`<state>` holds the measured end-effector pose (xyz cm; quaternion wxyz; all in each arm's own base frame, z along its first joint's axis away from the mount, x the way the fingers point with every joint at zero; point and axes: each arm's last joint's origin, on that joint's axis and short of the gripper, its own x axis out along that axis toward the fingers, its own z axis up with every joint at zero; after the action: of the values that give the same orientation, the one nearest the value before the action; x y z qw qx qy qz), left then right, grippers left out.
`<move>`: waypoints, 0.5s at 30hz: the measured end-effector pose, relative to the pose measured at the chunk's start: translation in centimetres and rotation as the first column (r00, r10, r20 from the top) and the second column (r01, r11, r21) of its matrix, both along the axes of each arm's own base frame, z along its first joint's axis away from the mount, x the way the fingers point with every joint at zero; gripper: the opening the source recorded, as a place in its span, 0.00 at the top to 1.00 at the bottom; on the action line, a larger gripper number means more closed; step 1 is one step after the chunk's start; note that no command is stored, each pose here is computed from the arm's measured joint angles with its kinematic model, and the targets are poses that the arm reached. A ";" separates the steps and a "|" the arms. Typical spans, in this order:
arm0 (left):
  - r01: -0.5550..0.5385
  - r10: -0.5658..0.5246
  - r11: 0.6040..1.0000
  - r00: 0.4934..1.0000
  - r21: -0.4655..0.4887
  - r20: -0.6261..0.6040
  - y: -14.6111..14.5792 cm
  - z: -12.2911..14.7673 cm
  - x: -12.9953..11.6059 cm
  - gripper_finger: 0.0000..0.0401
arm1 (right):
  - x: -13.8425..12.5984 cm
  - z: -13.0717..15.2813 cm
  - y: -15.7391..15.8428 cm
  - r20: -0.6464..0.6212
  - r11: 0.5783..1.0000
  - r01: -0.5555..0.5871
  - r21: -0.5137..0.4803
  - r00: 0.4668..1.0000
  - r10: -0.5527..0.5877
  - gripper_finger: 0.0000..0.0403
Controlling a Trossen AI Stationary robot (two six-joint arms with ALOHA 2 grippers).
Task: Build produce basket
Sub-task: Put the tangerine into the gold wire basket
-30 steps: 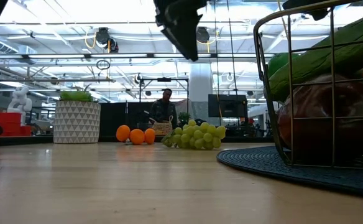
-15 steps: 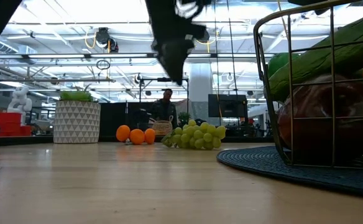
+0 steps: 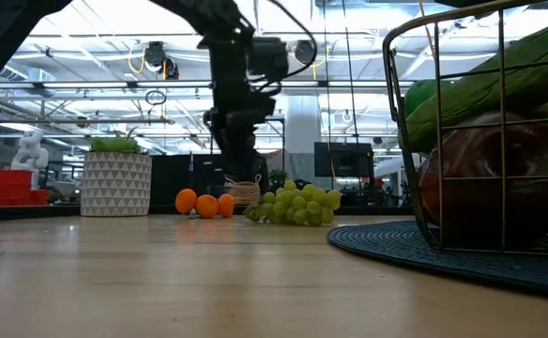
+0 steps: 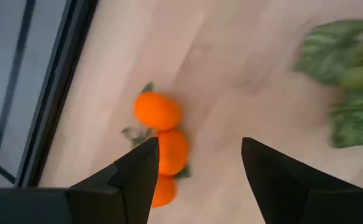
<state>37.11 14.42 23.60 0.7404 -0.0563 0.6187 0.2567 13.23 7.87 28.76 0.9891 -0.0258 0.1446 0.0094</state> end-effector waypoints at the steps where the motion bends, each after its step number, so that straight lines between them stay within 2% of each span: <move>1: -0.017 0.017 1.000 1.000 -0.012 -0.008 0.8 0.0 -0.4 0.43 | 0.0 0.0 0.0 0.000 1.000 -0.001 -0.004 1.000 0.001 0.06; 8: -0.069 0.063 0.991 0.996 -0.114 -0.060 5.1 -0.9 -3.5 0.43 | 0.0 0.0 0.0 -0.002 1.000 -0.001 -0.005 1.000 0.001 0.06; 13: -0.129 0.113 0.977 0.988 -0.169 -0.106 6.7 -2.8 -5.5 0.43 | 0.0 0.0 0.0 -0.001 1.000 0.002 0.006 1.000 -0.002 0.06; 15: -0.185 0.169 0.968 0.980 -0.171 -0.104 7.2 -3.3 -6.0 0.43 | 0.0 0.0 0.0 -0.001 1.000 0.003 0.010 1.000 -0.003 0.06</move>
<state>31.16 21.59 20.31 0.6783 -0.1664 0.6640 0.2671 13.24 7.88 28.75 0.9892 -0.0204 0.1451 0.0085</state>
